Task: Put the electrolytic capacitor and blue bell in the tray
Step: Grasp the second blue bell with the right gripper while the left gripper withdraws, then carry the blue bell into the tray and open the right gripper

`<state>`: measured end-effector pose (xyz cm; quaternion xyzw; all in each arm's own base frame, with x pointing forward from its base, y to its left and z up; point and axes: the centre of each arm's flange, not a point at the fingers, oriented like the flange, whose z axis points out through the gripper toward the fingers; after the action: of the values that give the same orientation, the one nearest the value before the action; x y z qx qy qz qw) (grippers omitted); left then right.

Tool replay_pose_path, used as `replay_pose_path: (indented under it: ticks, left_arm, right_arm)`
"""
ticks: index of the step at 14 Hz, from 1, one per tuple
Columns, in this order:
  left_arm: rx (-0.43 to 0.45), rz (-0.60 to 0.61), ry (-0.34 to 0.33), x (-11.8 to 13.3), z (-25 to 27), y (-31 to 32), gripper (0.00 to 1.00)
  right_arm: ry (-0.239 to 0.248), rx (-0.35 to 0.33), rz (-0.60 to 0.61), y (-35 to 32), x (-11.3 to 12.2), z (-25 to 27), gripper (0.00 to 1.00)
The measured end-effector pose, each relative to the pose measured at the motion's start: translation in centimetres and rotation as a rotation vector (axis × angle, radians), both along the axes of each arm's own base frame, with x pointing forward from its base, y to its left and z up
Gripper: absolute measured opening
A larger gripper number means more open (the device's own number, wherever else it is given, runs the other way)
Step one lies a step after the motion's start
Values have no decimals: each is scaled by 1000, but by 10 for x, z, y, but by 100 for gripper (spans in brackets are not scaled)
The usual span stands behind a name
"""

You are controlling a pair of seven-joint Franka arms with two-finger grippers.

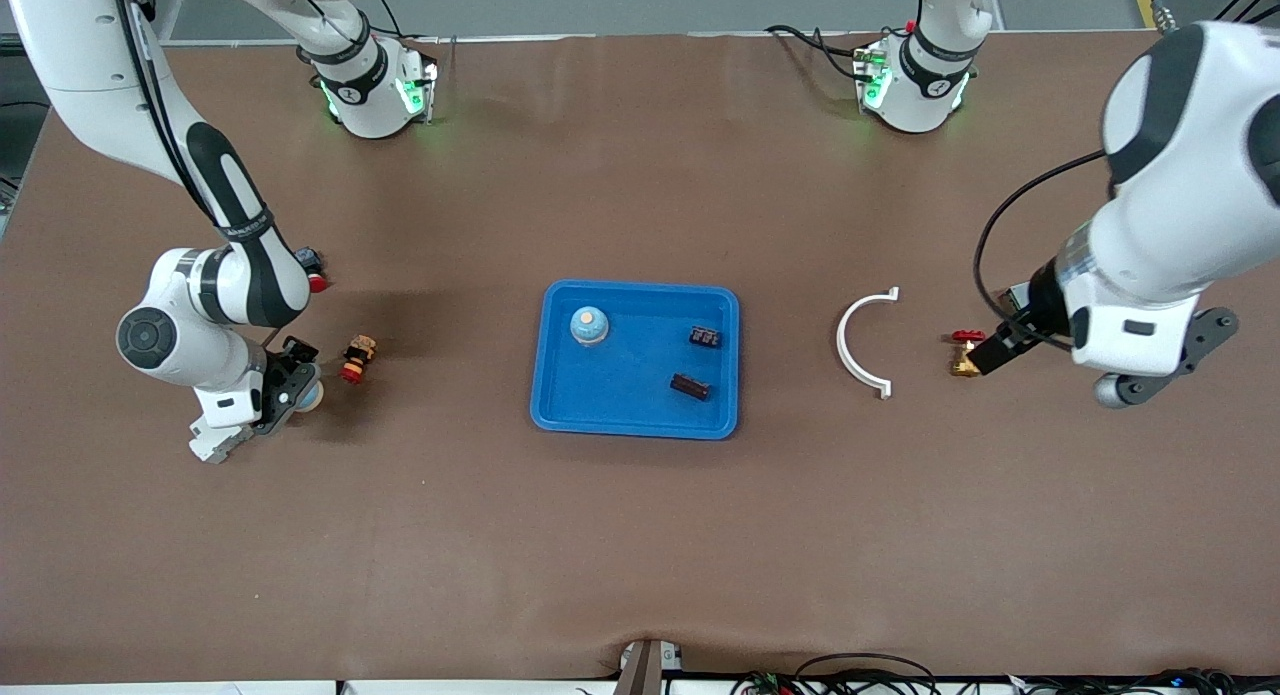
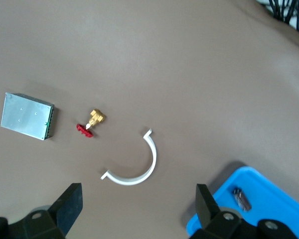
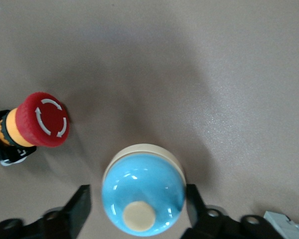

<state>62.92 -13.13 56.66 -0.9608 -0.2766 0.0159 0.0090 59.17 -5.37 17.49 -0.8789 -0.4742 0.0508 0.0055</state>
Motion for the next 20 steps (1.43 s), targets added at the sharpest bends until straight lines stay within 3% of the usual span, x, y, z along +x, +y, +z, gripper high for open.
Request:
replay_pose_path:
  ticks: [1, 5, 8, 12, 15, 17, 20]
  left_arm:
    - [-13, -9, 6, 0, 2, 9, 100]
    - [-16, -58, -7, -10, 21, 12, 100]
    - [6, -182, 0, -47, 67, 23, 100]
    - [23, -333, 24, -81, 99, 44, 100]
    - [20, -469, 24, -87, 105, 55, 100]
    - [19, -497, 26, -86, 105, 63, 100]
    - [15, -520, 51, -86, 94, 59, 100]
  right_arm:
    - [-2, 0, 0, 0, 1, 1, 67]
    - [-2, 0, 0, 0, 1, 1, 67]
    - [0, 0, 0, 0, 1, 1, 67]
    - [49, 3, -15, 3, 3, 13, 67]
    - [101, -5, -70, 14, 14, 52, 67]
    - [129, -17, -114, 31, 20, 80, 67]
    - [134, -48, -204, 71, 21, 113, 67]
